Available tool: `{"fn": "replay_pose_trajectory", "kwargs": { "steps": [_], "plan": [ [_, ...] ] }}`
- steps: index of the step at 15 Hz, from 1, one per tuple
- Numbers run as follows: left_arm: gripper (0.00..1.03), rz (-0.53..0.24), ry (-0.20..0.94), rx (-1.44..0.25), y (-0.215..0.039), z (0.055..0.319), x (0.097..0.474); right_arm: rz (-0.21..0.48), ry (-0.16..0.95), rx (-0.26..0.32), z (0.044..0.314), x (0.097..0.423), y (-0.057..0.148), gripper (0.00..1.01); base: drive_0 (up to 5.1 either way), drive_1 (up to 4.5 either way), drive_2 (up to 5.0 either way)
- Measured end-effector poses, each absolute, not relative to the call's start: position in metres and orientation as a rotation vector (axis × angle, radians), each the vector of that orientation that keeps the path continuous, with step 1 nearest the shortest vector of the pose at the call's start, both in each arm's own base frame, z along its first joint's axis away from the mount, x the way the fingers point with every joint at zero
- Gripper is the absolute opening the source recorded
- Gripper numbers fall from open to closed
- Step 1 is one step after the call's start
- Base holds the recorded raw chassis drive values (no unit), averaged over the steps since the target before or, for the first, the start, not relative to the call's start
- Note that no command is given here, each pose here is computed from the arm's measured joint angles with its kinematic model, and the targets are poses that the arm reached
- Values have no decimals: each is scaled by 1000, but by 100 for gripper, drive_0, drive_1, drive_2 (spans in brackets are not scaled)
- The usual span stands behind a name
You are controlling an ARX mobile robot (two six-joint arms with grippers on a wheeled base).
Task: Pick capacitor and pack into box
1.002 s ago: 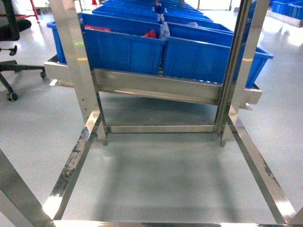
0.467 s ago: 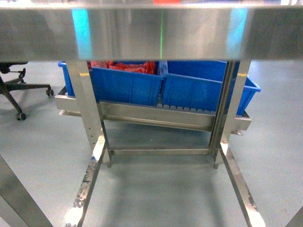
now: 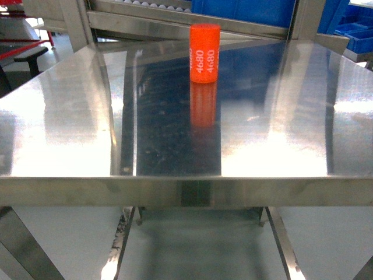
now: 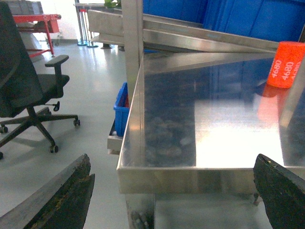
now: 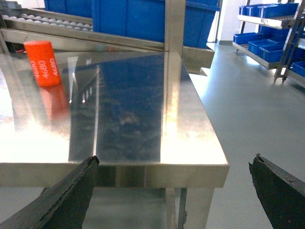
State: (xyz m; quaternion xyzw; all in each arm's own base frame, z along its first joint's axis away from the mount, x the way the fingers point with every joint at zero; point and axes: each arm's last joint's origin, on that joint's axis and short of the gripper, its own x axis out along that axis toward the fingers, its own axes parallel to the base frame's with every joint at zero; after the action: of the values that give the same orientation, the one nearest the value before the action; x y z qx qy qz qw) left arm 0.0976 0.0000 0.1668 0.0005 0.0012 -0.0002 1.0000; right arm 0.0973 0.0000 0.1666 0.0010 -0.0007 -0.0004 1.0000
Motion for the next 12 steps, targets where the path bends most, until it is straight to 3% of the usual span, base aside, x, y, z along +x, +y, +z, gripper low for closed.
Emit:
{"fn": "replay_pose_trajectory", "kwargs": {
  "steps": [12],
  "plan": [
    [98,0,1,1,0,167,98,0,-1,2,167,97,0,98,0,0,0]
  ]
}}
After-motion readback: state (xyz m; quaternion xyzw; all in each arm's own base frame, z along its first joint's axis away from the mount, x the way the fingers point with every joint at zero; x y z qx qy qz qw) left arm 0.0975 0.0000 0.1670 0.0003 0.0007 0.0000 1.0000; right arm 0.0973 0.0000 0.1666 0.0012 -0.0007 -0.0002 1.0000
